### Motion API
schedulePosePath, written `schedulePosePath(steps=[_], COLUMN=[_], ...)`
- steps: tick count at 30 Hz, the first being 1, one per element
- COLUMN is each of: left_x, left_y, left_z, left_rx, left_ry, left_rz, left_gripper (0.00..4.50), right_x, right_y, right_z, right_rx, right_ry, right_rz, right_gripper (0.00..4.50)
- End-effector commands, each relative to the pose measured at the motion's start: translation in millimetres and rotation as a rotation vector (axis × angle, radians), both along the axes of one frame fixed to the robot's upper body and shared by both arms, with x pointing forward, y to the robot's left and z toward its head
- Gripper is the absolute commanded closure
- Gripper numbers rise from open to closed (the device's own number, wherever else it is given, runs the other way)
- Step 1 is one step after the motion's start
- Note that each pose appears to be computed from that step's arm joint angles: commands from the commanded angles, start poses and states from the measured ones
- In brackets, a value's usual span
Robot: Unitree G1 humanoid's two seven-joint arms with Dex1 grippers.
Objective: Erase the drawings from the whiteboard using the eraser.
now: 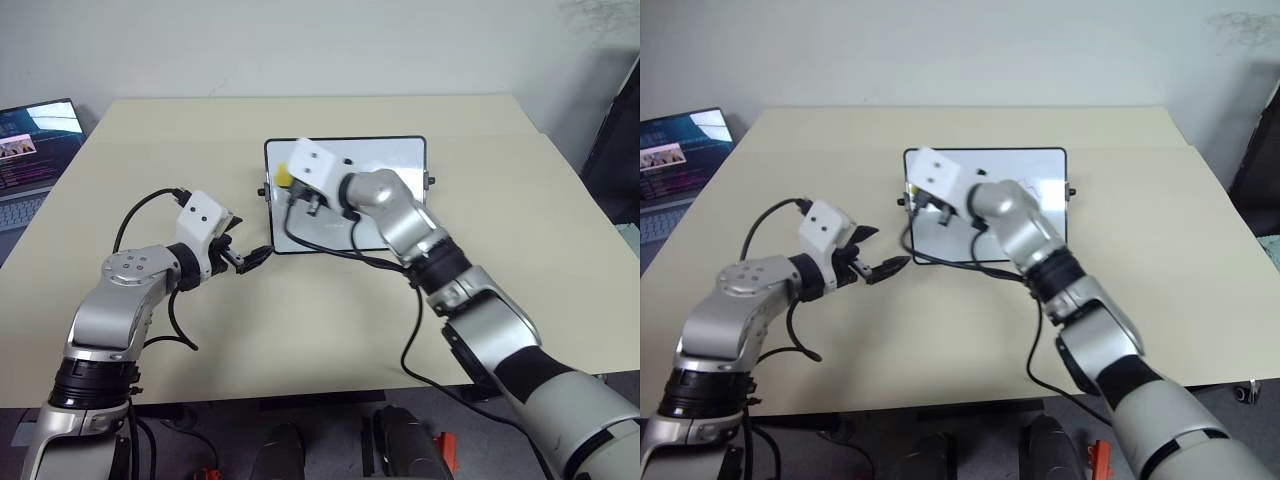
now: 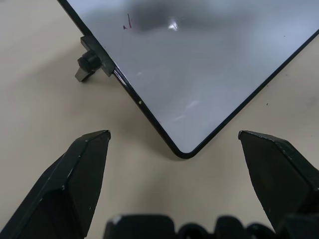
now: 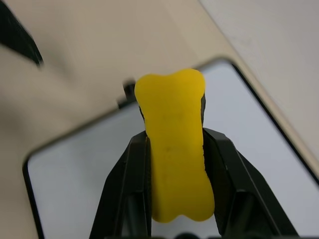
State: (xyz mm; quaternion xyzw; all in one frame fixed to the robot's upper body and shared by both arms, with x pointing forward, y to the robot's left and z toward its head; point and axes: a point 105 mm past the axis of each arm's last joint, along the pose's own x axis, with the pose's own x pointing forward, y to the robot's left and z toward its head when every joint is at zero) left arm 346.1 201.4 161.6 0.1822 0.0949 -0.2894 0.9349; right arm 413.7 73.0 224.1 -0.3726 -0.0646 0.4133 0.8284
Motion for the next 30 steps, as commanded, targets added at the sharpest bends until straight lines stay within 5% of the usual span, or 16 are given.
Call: schedulePosePath(steps=[1,8,24,30], left_x=[-0.6,-4.6,-4.6,-3.7], left_y=[2.0,7.4,4.9,5.7], left_z=[12.6,12.7,13.4,13.8], left_rx=[0.004,0.003,0.000,0.000], left_ry=[-0.052,-0.053,-0.048,-0.049], left_rz=[0.001,0.021,0.011,0.012], left_gripper=[0.00,0.00,0.00,0.00], right_x=[4.7,17.1,45.0,32.1], right_y=[7.1,3.5,-43.1,-23.9], right_z=[9.4,-13.1,-10.4,-34.3], right_rx=[0.022,-0.003,-0.073,-0.140], right_ry=[-0.039,-0.009,-0.079,-0.037], right_rz=[-0.001,-0.063,-0.252,-0.158], right_gripper=[3.38,3.38,3.38,3.38])
